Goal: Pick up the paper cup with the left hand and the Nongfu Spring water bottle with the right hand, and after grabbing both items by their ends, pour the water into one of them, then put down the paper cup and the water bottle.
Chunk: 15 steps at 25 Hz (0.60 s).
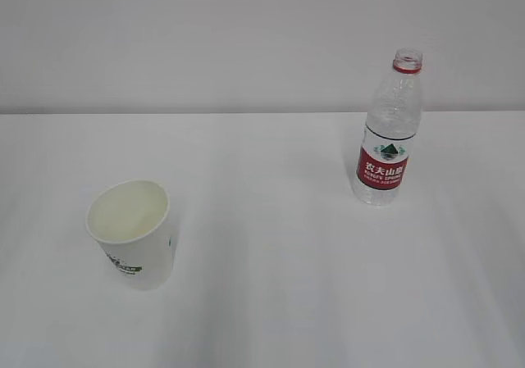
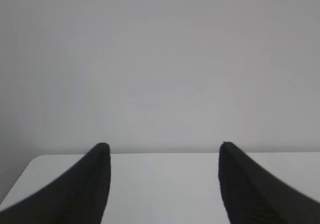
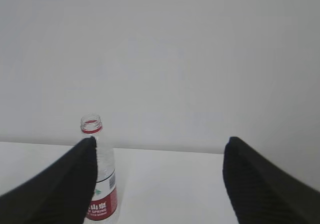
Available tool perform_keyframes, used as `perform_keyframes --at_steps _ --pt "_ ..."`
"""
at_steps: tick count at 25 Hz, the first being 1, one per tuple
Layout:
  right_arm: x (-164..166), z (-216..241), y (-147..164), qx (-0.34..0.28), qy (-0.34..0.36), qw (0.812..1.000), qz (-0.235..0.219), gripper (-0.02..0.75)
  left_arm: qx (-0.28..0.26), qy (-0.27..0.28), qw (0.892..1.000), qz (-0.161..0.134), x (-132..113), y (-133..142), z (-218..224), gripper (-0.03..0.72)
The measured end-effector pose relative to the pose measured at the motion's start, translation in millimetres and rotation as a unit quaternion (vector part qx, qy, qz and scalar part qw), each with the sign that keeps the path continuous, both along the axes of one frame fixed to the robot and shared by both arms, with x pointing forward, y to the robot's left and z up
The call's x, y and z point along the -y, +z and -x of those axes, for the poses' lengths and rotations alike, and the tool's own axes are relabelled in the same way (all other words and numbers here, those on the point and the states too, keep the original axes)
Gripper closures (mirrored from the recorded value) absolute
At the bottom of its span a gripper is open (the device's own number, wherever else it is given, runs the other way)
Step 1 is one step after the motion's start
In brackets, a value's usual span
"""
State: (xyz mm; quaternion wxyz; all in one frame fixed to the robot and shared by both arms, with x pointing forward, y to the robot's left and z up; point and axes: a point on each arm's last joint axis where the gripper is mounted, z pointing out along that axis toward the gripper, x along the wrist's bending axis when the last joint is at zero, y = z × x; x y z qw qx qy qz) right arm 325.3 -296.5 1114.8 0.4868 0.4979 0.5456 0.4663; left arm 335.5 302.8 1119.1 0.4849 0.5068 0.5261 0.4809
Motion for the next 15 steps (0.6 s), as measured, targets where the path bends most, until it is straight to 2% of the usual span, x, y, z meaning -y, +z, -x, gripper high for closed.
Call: perform_keyframes --at_steps 5,15 --pt "-0.8 -22.8 1.9 0.015 0.001 1.0 0.024 0.148 0.01 0.0 1.0 0.0 -0.3 0.2 -21.2 0.196" --pt "-3.8 -65.3 -4.6 0.022 0.01 0.999 0.028 0.149 0.022 -0.002 1.0 -0.016 -0.7 -5.8 -61.0 0.198"
